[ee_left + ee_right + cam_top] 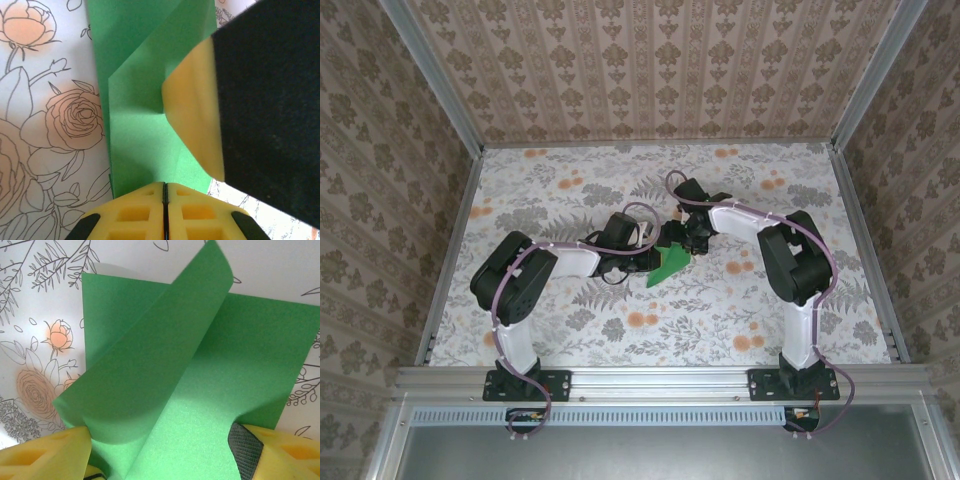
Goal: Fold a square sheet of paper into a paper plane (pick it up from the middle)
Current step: Fourth fold the wing at the center of the table.
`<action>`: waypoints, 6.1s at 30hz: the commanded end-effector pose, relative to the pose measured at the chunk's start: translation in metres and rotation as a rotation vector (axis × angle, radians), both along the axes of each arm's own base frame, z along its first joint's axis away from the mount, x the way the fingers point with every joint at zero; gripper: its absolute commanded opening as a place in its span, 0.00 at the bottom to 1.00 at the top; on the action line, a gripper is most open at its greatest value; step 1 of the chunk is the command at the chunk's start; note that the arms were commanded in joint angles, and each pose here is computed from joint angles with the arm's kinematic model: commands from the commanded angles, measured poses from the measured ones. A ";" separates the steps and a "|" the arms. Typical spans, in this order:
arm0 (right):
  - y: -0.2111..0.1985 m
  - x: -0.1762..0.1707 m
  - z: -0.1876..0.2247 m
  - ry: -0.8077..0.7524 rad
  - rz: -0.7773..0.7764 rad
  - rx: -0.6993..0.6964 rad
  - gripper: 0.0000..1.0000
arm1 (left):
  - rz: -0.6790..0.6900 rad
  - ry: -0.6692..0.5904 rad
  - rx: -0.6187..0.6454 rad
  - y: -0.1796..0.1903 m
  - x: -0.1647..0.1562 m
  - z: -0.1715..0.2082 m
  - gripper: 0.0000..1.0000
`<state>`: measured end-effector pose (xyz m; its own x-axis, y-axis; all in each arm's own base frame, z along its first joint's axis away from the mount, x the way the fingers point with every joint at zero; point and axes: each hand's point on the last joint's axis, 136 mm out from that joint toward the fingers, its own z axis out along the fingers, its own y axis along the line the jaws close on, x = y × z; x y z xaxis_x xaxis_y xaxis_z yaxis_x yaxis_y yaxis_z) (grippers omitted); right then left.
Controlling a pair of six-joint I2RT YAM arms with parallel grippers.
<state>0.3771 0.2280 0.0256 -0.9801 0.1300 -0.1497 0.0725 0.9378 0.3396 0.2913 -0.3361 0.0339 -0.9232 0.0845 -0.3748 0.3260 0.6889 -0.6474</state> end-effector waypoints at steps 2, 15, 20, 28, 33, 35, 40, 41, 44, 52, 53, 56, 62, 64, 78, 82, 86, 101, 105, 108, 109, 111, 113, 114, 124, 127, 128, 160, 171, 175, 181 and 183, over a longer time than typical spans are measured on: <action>-0.032 -0.025 -0.036 0.124 -0.048 -0.183 0.76 | -0.013 -0.044 -0.047 -0.005 0.007 0.020 0.10; -0.050 -0.041 -0.058 0.183 -0.058 -0.275 0.61 | 0.036 -0.079 -0.114 0.001 0.008 0.041 0.14; -0.048 -0.041 -0.058 0.185 -0.050 -0.268 0.61 | 0.040 -0.078 -0.123 0.001 0.009 0.043 0.15; -0.048 -0.042 -0.059 0.185 -0.048 -0.268 0.61 | 0.117 -0.048 -0.091 0.016 0.014 0.032 0.20; -0.047 -0.043 -0.060 0.193 -0.043 -0.262 0.63 | 0.082 -0.048 -0.164 0.006 0.011 0.042 0.22; -0.046 -0.043 -0.060 0.193 -0.043 -0.259 0.64 | 0.063 -0.059 -0.190 0.001 0.011 0.049 0.22; -0.046 -0.043 -0.061 0.197 -0.040 -0.259 0.67 | 0.034 -0.062 -0.182 -0.004 0.006 0.049 0.21; -0.046 -0.043 -0.062 0.199 -0.039 -0.260 0.68 | 0.028 -0.057 -0.182 -0.005 0.005 0.048 0.20; -0.046 -0.043 -0.062 0.202 -0.039 -0.261 0.68 | 0.017 -0.042 -0.173 -0.008 0.001 0.043 0.18; -0.047 -0.044 -0.065 0.211 -0.041 -0.271 0.67 | 0.026 0.006 -0.116 -0.003 -0.006 0.023 0.14; -0.048 -0.045 -0.066 0.215 -0.040 -0.277 0.67 | 0.027 0.012 -0.113 -0.003 -0.006 0.021 0.14; -0.050 -0.046 -0.069 0.227 -0.032 -0.290 0.66 | 0.027 0.032 -0.104 -0.003 -0.008 0.015 0.13; -0.052 -0.050 -0.076 0.243 -0.023 -0.304 0.67 | 0.026 0.050 -0.092 -0.002 -0.010 0.009 0.13; -0.051 -0.049 -0.077 0.242 -0.021 -0.302 0.67 | 0.025 0.054 -0.087 -0.002 -0.011 0.007 0.12; -0.056 -0.055 -0.087 0.273 -0.011 -0.331 0.68 | 0.030 0.090 -0.056 0.002 -0.017 -0.006 0.12; -0.057 -0.056 -0.090 0.279 -0.010 -0.342 0.68 | 0.029 0.101 -0.048 0.002 -0.018 -0.010 0.12; -0.058 -0.058 -0.092 0.288 -0.009 -0.348 0.68 | 0.030 0.106 -0.042 0.002 -0.019 -0.012 0.11; -0.064 -0.062 -0.101 0.307 -0.016 -0.382 0.63 | 0.033 0.111 -0.024 0.004 -0.019 -0.016 0.11; -0.067 -0.064 -0.104 0.316 -0.018 -0.394 0.62 | 0.033 0.116 -0.020 0.004 -0.019 -0.017 0.11; -0.067 -0.065 -0.106 0.322 -0.019 -0.402 0.61 | 0.034 0.117 -0.018 0.004 -0.019 -0.017 0.11; -0.068 -0.065 -0.106 0.323 -0.019 -0.402 0.61 | 0.033 0.117 -0.018 0.004 -0.019 -0.016 0.11; -0.068 -0.066 -0.107 0.326 -0.018 -0.403 0.62 | 0.033 0.111 -0.018 0.004 -0.018 -0.015 0.11; -0.068 -0.066 -0.108 0.327 -0.017 -0.404 0.61 | 0.032 0.107 -0.018 0.003 -0.017 -0.012 0.11; -0.068 -0.066 -0.108 0.328 -0.018 -0.404 0.61 | 0.031 0.104 -0.018 0.003 -0.016 -0.012 0.11; -0.067 -0.067 -0.111 0.336 -0.008 -0.406 0.62 | 0.027 0.089 -0.023 -0.001 -0.011 -0.007 0.11; -0.066 -0.068 -0.112 0.337 -0.004 -0.406 0.61 | 0.021 0.078 -0.021 -0.004 -0.006 -0.004 0.11; -0.066 -0.067 -0.112 0.335 -0.004 -0.403 0.61 | 0.021 0.074 -0.020 -0.005 -0.004 -0.003 0.11; -0.014 -0.010 0.039 0.034 0.025 0.057 0.63 | -0.010 0.239 0.162 0.021 -0.032 -0.049 0.00; 0.025 -0.028 0.046 -0.023 0.173 0.276 0.08 | -0.018 0.248 0.170 0.023 -0.034 -0.052 0.00; 0.035 -0.032 0.036 -0.008 0.189 0.286 0.00 | -0.016 0.253 0.170 0.023 -0.034 -0.053 0.00; 0.035 -0.034 0.013 0.032 0.190 0.229 0.00 | -0.013 0.252 0.172 0.023 -0.034 -0.050 0.00; 0.033 -0.034 0.005 0.045 0.189 0.207 0.00 | -0.013 0.249 0.172 0.023 -0.034 -0.048 0.00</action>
